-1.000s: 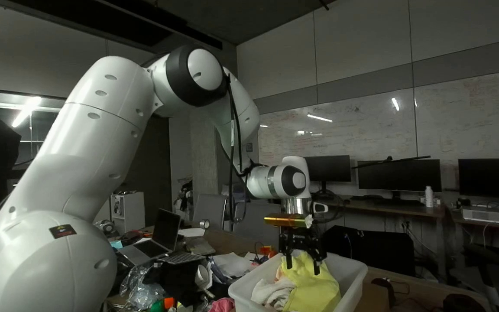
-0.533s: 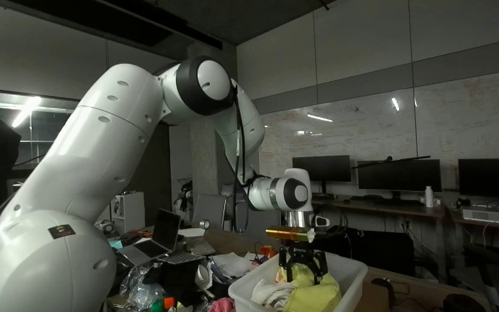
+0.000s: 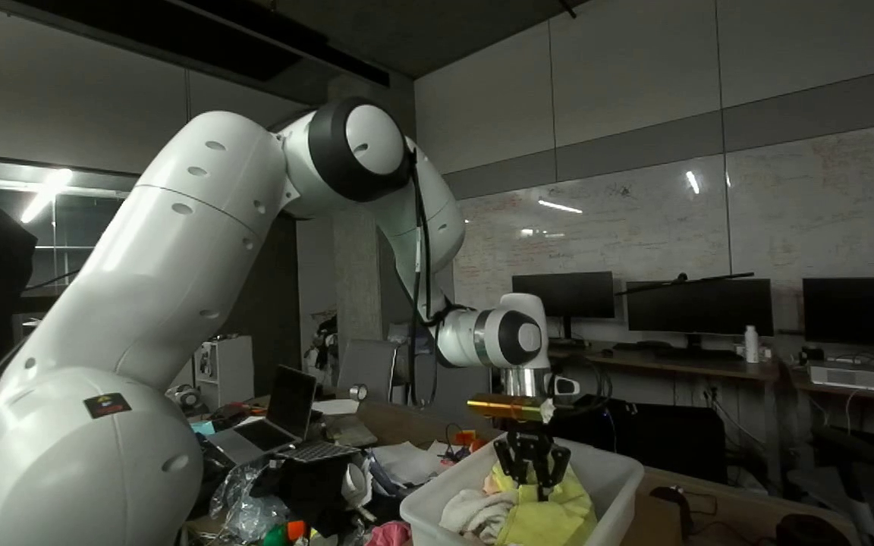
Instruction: Remove the clothes from the storage box
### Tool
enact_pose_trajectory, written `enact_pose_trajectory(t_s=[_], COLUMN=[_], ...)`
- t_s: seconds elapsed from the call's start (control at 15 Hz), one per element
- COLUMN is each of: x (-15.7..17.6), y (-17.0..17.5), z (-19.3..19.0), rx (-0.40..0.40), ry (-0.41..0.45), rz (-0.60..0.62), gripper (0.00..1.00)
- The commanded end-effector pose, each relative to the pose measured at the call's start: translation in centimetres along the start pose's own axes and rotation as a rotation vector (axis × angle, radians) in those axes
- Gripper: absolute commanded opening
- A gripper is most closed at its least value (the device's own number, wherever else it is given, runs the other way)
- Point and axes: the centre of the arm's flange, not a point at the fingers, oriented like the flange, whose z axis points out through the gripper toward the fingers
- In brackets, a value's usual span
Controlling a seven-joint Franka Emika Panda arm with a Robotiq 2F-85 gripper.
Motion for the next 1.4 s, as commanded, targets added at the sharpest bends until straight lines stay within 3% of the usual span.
enact_pose_trajectory(t_s=[0.0, 0.13, 0.33, 0.67, 1.0, 1.33], x=[-0.1, -0.7, -2.0, -5.0, -8.5, -10.8], y=[0.3, 0.5, 1.1, 1.7, 0.9, -0.8], z=[-1.4, -2.5, -5.2, -11.7, -19.4, -25.3], rx=[0.004, -0.001, -0.006, 0.025, 0.136, 0.279], ry=[0.014, 0.03, 0.082, 0.195, 0.292, 0.307], rz=[0.017, 0.036, 0.096, 0.275, 0.476, 0.548], gripper=[0.09, 0.05, 0.08, 0.06, 0.07, 0.07])
